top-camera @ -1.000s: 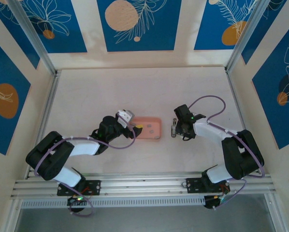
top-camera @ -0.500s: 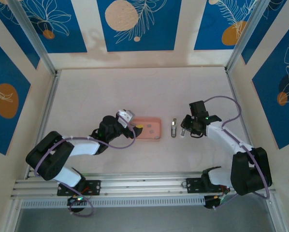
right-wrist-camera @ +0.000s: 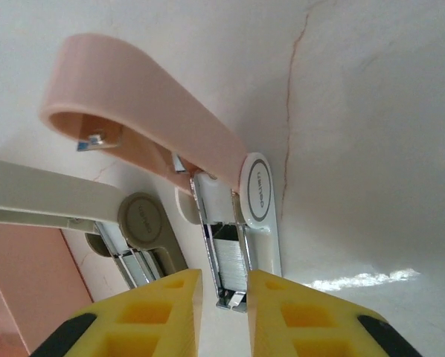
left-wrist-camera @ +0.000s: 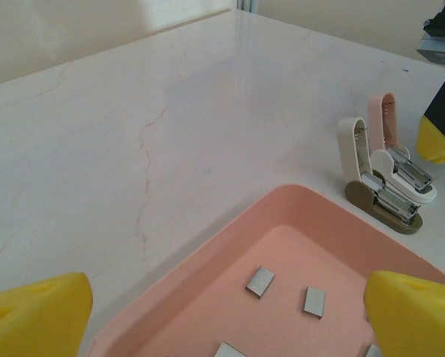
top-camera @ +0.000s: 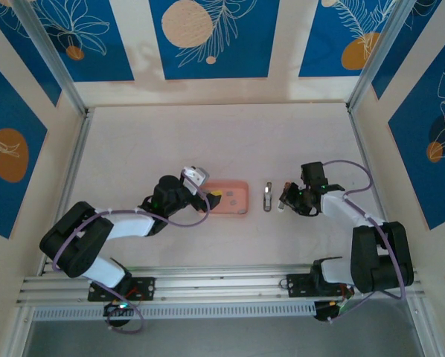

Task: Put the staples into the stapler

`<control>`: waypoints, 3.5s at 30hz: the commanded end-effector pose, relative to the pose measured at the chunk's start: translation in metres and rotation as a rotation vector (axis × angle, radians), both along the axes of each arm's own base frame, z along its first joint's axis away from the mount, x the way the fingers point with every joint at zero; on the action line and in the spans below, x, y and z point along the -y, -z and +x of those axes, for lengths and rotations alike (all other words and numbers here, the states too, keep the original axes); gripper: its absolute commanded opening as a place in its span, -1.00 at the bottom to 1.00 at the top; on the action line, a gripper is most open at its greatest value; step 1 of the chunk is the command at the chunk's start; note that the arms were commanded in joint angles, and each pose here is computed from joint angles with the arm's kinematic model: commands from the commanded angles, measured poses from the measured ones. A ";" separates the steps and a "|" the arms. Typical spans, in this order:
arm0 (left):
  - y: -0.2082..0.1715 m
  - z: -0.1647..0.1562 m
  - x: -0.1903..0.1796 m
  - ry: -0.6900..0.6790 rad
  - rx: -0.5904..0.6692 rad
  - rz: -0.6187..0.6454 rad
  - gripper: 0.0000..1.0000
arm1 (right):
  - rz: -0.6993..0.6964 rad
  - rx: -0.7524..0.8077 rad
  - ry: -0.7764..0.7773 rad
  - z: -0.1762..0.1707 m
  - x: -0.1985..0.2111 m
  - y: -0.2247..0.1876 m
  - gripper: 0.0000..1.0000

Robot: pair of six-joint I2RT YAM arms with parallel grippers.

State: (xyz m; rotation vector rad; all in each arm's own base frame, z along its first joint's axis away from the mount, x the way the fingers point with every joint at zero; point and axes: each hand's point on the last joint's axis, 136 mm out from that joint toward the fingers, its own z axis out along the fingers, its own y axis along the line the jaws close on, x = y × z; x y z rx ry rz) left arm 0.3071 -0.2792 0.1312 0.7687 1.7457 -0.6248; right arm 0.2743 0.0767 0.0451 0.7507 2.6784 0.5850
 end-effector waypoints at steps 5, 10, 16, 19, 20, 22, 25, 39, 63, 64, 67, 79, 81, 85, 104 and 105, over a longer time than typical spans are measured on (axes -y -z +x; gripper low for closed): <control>-0.005 0.001 0.009 0.024 -0.004 -0.018 0.87 | 0.044 -0.040 -0.009 -0.007 -0.003 0.012 -0.56; -0.006 0.002 0.010 0.028 -0.004 -0.018 0.87 | 0.057 -0.053 -0.010 -0.009 -0.005 0.016 -0.56; -0.006 0.001 0.011 0.030 -0.005 -0.017 0.87 | 0.048 -0.092 -0.003 -0.015 -0.003 0.021 -0.66; -0.007 0.002 0.011 0.030 -0.005 -0.017 0.87 | 0.049 -0.100 -0.005 -0.016 -0.004 0.021 -0.68; -0.007 0.002 0.010 0.029 -0.007 -0.016 0.87 | 0.048 -0.097 -0.008 -0.016 -0.004 0.020 -0.68; -0.010 0.002 0.011 0.029 -0.006 -0.014 0.87 | 0.048 -0.084 -0.017 -0.016 -0.005 0.014 -0.67; -0.015 0.004 0.013 0.030 -0.015 -0.007 0.87 | 0.040 -0.047 -0.022 -0.012 -0.005 0.000 -0.57; -0.050 0.017 0.071 0.237 -0.266 0.077 0.78 | 0.242 0.104 -0.039 -0.001 0.005 -0.069 -0.23; 0.002 0.024 0.194 0.550 -0.534 0.183 0.74 | 0.339 0.069 0.010 -0.028 0.017 -0.068 -0.22; 0.005 0.024 0.196 0.556 -0.539 0.185 0.74 | 0.347 0.069 0.013 -0.029 0.018 -0.069 -0.22; 0.008 0.023 0.205 0.569 -0.535 0.175 0.74 | 0.356 0.067 0.017 -0.031 0.020 -0.070 -0.22; 0.018 0.014 0.226 0.639 -0.578 0.122 0.70 | 0.378 0.092 0.021 -0.032 0.022 -0.079 -0.24; 0.018 0.013 0.227 0.644 -0.584 0.121 0.70 | 0.377 0.098 0.021 -0.032 0.023 -0.080 -0.24; 0.017 0.006 0.227 0.668 -0.589 0.122 0.69 | 0.381 0.103 0.023 -0.032 0.023 -0.081 -0.24; 0.005 -0.029 0.222 0.792 -0.571 0.153 0.67 | 0.385 0.121 0.020 -0.034 0.023 -0.084 -0.25; 0.005 -0.032 0.220 0.801 -0.572 0.158 0.67 | 0.386 0.119 0.022 -0.034 0.023 -0.084 -0.25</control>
